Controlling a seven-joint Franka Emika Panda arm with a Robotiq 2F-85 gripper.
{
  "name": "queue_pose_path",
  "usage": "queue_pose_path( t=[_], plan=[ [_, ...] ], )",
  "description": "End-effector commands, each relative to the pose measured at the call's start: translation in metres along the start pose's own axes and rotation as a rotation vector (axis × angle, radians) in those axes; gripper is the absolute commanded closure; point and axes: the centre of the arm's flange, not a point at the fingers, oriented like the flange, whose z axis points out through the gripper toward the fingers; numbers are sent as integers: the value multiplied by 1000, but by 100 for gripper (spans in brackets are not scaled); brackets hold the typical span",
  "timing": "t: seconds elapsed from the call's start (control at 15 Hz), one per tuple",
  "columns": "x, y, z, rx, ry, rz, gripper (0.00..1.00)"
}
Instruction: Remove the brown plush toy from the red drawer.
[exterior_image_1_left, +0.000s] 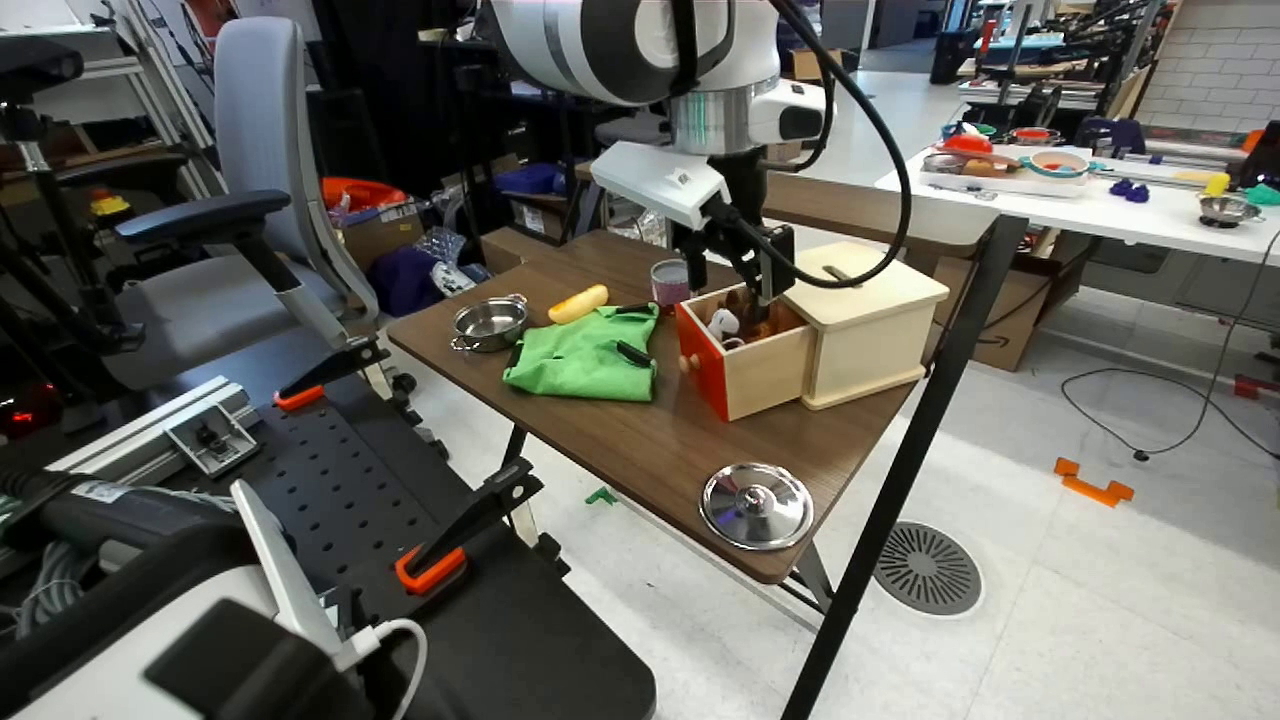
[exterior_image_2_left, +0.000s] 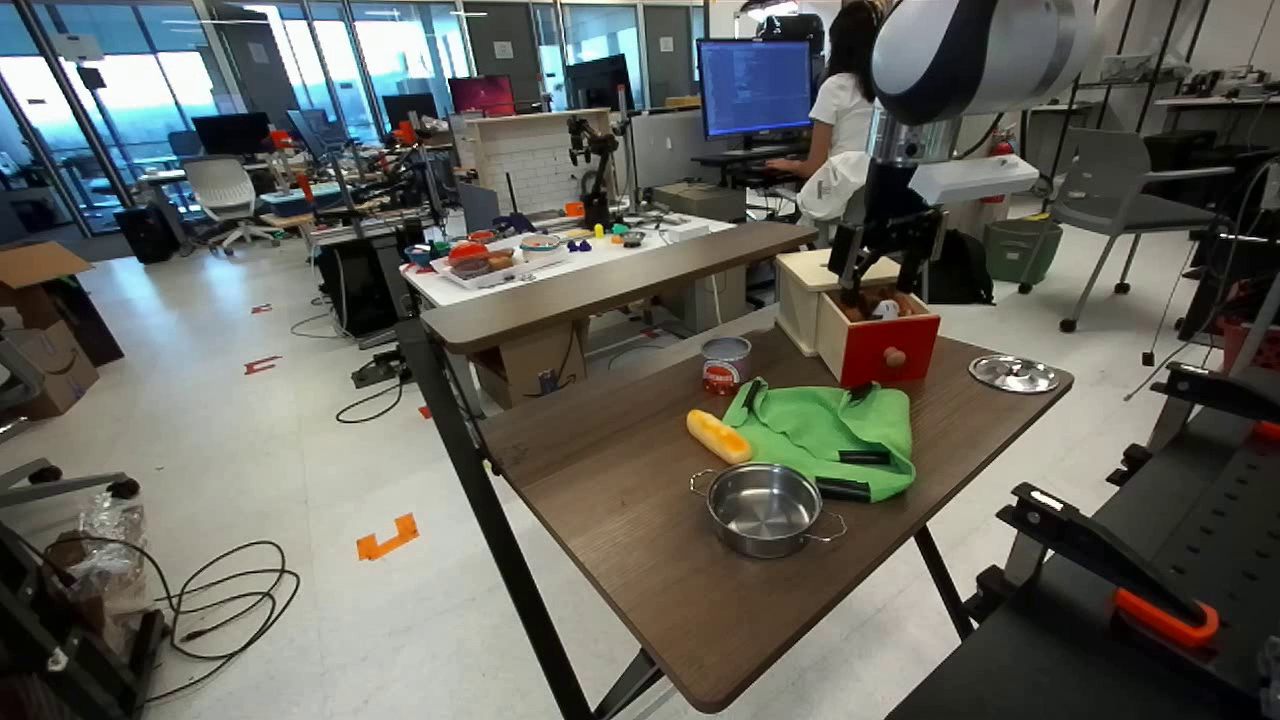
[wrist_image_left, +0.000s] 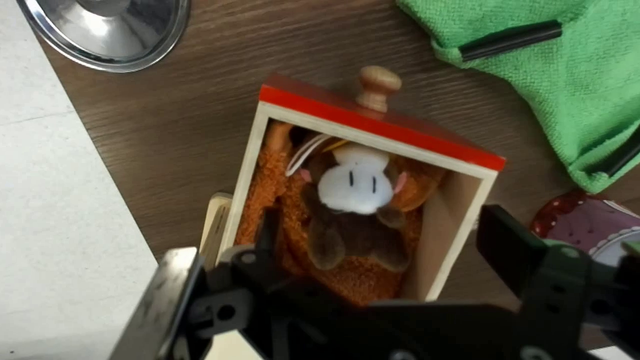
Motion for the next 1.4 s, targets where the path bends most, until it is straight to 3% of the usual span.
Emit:
queue_pose_path(
  t=[0.0,0.53,0.6,1.13,1.33],
  plan=[
    [5,-1,13,19,-30,10,32],
    [0,0,14,12,-39,13,95],
    [0,0,12,11,-36,14,98],
    [-5,7,-52,2,30,6,97],
    [-31,4,-77,51,-15,-29,97]
  ],
)
